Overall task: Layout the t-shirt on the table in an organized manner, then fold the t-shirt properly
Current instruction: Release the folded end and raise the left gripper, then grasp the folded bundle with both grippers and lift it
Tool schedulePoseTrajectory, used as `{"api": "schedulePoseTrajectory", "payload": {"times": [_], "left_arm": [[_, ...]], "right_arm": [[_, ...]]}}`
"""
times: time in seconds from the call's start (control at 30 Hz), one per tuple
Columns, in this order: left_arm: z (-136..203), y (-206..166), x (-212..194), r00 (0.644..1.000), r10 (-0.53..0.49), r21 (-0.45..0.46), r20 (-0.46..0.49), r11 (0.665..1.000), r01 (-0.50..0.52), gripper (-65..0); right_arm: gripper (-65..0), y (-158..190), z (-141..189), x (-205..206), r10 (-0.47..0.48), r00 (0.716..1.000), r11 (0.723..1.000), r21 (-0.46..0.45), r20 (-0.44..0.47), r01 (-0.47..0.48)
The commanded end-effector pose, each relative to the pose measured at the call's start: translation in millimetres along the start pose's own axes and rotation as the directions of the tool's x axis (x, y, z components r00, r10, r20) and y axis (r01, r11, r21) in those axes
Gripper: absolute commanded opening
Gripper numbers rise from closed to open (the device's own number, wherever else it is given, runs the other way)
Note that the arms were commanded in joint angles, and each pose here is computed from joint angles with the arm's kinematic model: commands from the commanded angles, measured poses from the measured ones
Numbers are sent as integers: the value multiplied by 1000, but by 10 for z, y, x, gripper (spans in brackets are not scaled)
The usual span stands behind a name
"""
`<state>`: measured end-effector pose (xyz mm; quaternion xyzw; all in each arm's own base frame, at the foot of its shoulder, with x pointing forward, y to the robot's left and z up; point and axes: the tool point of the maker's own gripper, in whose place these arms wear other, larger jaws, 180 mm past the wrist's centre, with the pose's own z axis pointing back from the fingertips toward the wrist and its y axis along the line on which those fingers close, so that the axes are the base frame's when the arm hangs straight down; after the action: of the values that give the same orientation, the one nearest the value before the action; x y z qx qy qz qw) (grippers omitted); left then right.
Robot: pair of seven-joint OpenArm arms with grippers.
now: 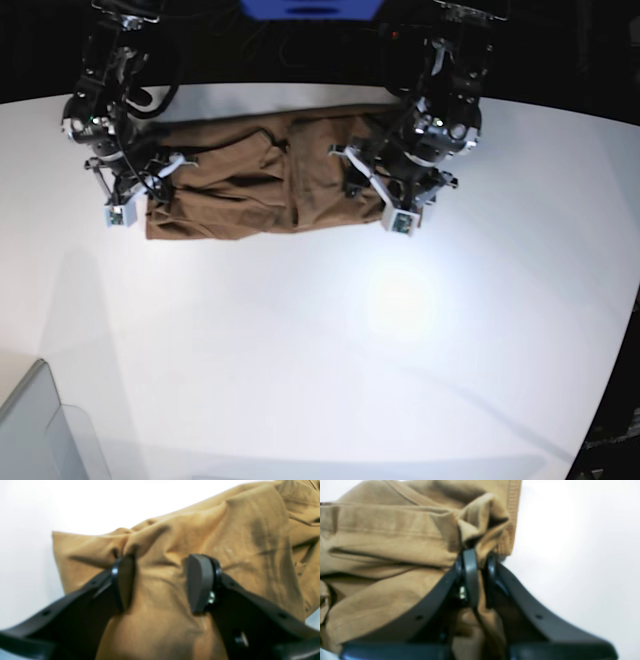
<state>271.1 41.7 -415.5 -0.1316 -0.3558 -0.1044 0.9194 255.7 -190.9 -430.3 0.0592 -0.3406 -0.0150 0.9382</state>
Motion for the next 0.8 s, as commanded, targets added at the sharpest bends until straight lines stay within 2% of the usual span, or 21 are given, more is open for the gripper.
{"api": "schedulePoseTrajectory", "payload": {"times": [0.0, 0.13, 0.27, 0.37, 0.47, 0.57, 0.63, 0.77], "left_arm": [[10, -12, 105, 1000, 1, -5, 31, 1000, -1, -321], [33, -14, 165, 999, -1, -5, 48, 1000, 1, -321], [254, -57, 538, 986, 46, -49, 162, 998, -38, -321], [460, -4, 776, 967, 85, -68, 241, 995, -70, -321], [611, 174, 727, 976, 64, -34, 207, 998, -59, -321], [748, 499, 555, 982, 100, 38, 160, 993, -108, -324], [817, 720, 361, 982, 155, 88, 112, 982, -165, -368], [816, 915, 36, 975, 219, 138, 41, 965, -223, -560]], "right_arm": [[-650, -29, 53, 20, 25, 1000, 1000, -16, -11, -25], [-650, 9, 295, 327, 83, 993, 996, -43, 87, -80], [-650, 228, 593, 683, 158, 966, 987, -47, 206, -152], [-650, 386, 695, 759, 192, 952, 981, -30, 238, -190], [-650, 465, 691, 724, 200, 952, 979, -10, 234, -203], [-650, 483, 689, 660, 195, 955, 980, -3, 221, -199], [-650, 546, 685, 650, 186, 957, 981, 11, 224, -193], [-650, 572, 681, 642, 183, 957, 981, 17, 223, -192]]}}
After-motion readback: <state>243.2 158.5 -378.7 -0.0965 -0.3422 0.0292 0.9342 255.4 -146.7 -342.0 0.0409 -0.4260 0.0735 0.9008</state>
